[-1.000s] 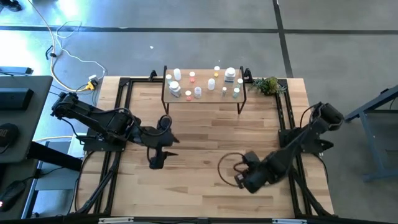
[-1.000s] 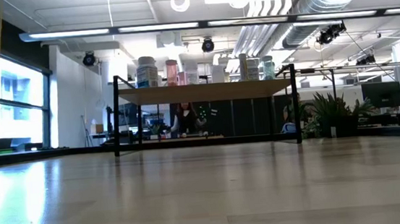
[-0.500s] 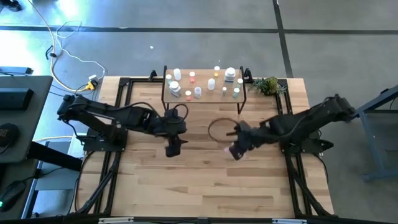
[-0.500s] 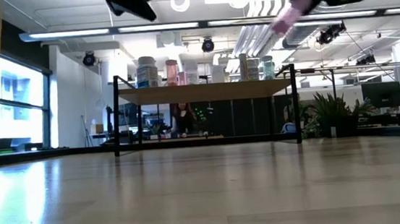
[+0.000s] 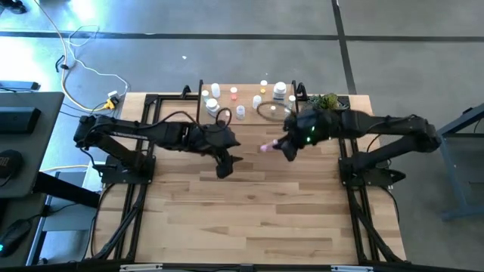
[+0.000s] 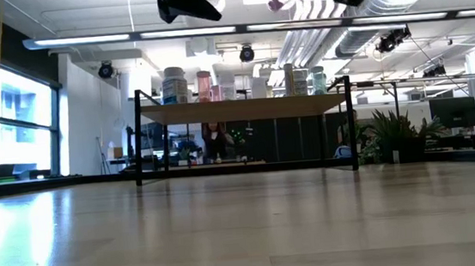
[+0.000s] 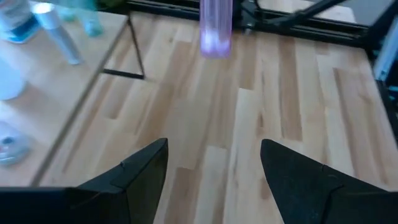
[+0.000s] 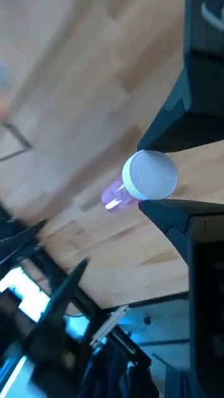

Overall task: Pick and place medicine bottles onto shelf by color
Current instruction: Put the red transparent pill bottle on the shelf

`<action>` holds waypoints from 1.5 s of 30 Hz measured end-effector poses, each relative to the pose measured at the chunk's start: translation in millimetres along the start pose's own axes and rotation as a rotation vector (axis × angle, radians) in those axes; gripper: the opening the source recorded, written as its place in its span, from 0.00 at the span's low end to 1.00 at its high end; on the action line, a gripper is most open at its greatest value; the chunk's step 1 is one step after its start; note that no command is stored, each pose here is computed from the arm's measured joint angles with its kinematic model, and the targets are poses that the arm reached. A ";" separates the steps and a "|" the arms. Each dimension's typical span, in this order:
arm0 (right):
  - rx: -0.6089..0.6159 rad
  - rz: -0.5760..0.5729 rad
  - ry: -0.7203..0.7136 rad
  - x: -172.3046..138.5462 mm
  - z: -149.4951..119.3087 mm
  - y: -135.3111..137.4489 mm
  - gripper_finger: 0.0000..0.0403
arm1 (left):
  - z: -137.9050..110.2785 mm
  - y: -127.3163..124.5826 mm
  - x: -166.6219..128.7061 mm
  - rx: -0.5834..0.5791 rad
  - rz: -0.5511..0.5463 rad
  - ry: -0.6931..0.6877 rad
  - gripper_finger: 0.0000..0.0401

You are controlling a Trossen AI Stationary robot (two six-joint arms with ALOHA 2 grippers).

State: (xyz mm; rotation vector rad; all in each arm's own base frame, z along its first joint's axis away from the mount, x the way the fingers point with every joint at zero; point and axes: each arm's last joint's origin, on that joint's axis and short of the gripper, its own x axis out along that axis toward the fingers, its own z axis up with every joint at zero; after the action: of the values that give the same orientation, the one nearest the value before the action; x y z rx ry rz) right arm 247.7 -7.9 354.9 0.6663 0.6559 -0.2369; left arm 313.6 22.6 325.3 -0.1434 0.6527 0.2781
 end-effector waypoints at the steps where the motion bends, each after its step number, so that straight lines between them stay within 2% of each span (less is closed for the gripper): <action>1: -0.026 0.003 -0.018 -4.3 6.3 -0.8 0.23 | 0.7 3.0 0.5 -0.006 0.008 -0.002 0.62; 5: -0.114 -0.032 -0.071 -21.7 29.3 -8.5 0.23 | 2.8 15.7 2.2 -0.031 0.040 -0.005 0.62; 11: -0.173 -0.173 -0.079 -45.7 55.5 -33.1 0.23 | 4.8 30.6 3.5 -0.060 0.078 -0.007 0.62; 16: -0.239 -0.269 -0.089 -57.9 77.2 -52.4 0.23 | 5.5 36.2 3.9 -0.064 0.092 -0.008 0.62; 21: -0.292 -0.347 -0.040 -60.7 97.2 -67.7 0.23 | 5.8 39.2 3.9 -0.070 0.099 -0.009 0.62; 33: -0.373 -0.415 0.169 -33.1 124.6 -87.2 0.23 | 5.2 39.3 3.9 -0.070 0.100 -0.002 0.62; 45: -0.427 -0.502 0.353 11.9 128.5 -110.8 0.23 | 5.2 39.3 3.9 -0.069 0.100 -0.002 0.62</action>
State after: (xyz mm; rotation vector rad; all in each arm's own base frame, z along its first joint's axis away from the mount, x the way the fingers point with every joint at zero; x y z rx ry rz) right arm 274.6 -175.3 369.0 0.1195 1.1730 -0.4318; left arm 307.8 62.0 325.3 -0.1769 0.6496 0.3975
